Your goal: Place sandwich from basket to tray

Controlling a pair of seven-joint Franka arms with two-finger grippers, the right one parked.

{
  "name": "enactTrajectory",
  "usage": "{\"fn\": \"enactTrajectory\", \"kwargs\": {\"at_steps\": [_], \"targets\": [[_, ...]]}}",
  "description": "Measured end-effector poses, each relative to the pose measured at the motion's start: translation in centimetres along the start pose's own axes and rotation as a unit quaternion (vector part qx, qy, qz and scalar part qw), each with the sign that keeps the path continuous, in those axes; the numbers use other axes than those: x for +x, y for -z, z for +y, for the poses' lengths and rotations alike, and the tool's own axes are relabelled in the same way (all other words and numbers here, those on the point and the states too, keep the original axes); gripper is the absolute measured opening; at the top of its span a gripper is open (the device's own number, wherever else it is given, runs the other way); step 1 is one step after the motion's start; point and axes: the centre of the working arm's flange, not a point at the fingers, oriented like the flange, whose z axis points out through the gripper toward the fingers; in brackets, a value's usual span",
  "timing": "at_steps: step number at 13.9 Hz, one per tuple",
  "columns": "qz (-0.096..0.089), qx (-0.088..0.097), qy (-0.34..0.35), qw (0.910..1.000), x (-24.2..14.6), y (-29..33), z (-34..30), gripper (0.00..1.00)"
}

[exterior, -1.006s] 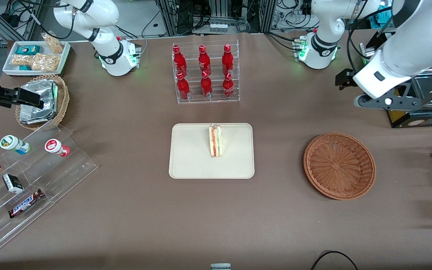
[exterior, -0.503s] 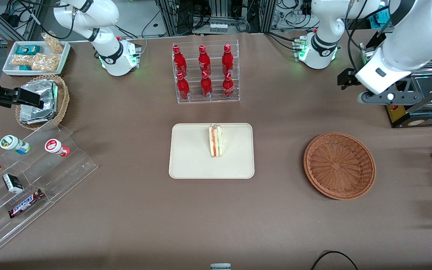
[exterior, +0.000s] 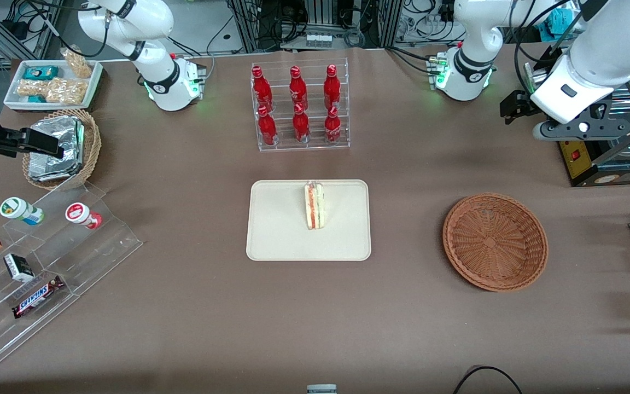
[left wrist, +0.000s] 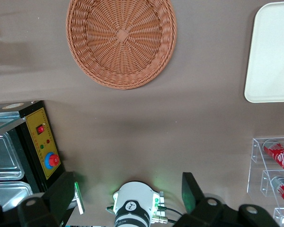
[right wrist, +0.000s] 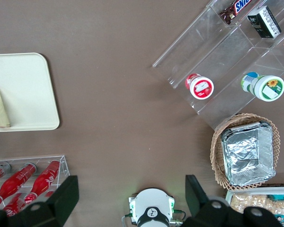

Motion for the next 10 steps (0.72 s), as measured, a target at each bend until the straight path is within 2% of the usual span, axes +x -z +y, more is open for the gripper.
{"fn": "enactTrajectory", "kwargs": {"at_steps": [2, 4, 5, 10], "targets": [[-0.002, -0.008, 0.015, 0.9999, 0.2, -0.1, -1.2, 1.00], [-0.007, -0.033, 0.035, 0.9988, 0.5, -0.3, -3.1, 1.00], [-0.007, -0.039, 0.040, 0.9984, 0.5, -0.3, -3.7, 1.00], [-0.001, -0.040, 0.038, 0.9985, 0.5, 0.1, -3.3, 1.00]]}}
